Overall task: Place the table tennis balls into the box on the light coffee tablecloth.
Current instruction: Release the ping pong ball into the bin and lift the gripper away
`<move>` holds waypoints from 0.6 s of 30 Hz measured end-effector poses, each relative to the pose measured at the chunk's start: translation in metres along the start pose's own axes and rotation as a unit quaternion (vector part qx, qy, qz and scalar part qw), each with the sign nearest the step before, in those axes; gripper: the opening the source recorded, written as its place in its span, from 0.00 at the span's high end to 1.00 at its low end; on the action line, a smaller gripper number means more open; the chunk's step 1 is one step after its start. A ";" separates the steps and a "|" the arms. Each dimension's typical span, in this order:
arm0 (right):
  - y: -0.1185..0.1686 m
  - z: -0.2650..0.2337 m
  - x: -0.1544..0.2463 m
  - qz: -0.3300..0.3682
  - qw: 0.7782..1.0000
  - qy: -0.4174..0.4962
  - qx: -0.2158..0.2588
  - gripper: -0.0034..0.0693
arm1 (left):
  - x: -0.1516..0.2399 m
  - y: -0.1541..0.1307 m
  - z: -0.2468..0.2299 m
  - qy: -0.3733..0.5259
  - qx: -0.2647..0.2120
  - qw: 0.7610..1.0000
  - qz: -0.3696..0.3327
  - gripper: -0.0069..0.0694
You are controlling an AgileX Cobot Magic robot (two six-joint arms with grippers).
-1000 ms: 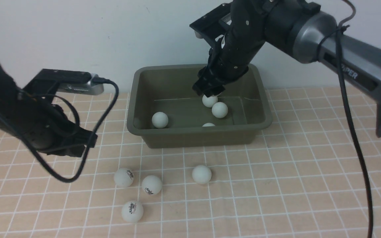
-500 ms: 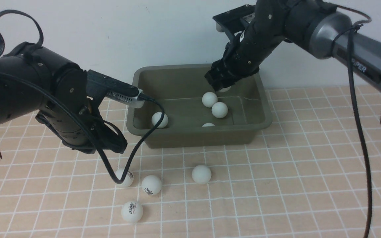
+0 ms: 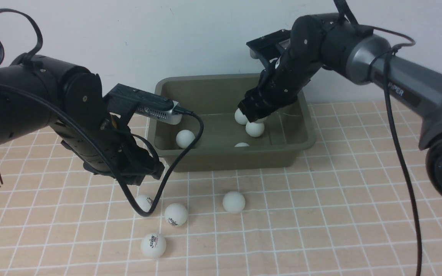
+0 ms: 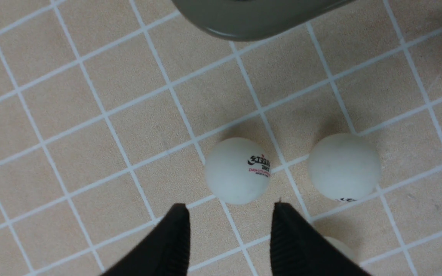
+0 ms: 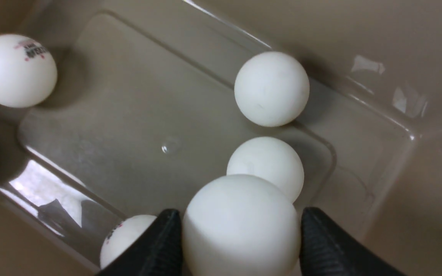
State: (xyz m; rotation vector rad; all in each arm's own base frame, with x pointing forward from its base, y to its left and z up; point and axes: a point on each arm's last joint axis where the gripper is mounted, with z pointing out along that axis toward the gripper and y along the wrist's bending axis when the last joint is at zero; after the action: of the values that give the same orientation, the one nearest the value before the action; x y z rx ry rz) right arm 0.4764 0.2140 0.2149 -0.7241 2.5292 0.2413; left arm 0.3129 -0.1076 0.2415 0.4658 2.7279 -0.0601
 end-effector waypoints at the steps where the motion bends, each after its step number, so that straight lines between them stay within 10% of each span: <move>1: 0.000 0.003 0.001 0.000 1.000 0.002 0.000 0.44 | 0.000 0.000 0.000 0.000 0.000 1.000 0.000 0.53; 18: -0.001 0.009 0.004 0.001 1.000 0.011 -0.001 0.32 | -0.002 0.000 0.000 -0.010 0.001 1.000 -0.001 0.46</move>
State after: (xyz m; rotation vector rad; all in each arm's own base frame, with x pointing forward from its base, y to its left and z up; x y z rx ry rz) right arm 0.4776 0.2145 0.2053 -0.7284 2.5505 0.2382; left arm 0.3144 -0.1084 0.2422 0.4616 2.7092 -0.0681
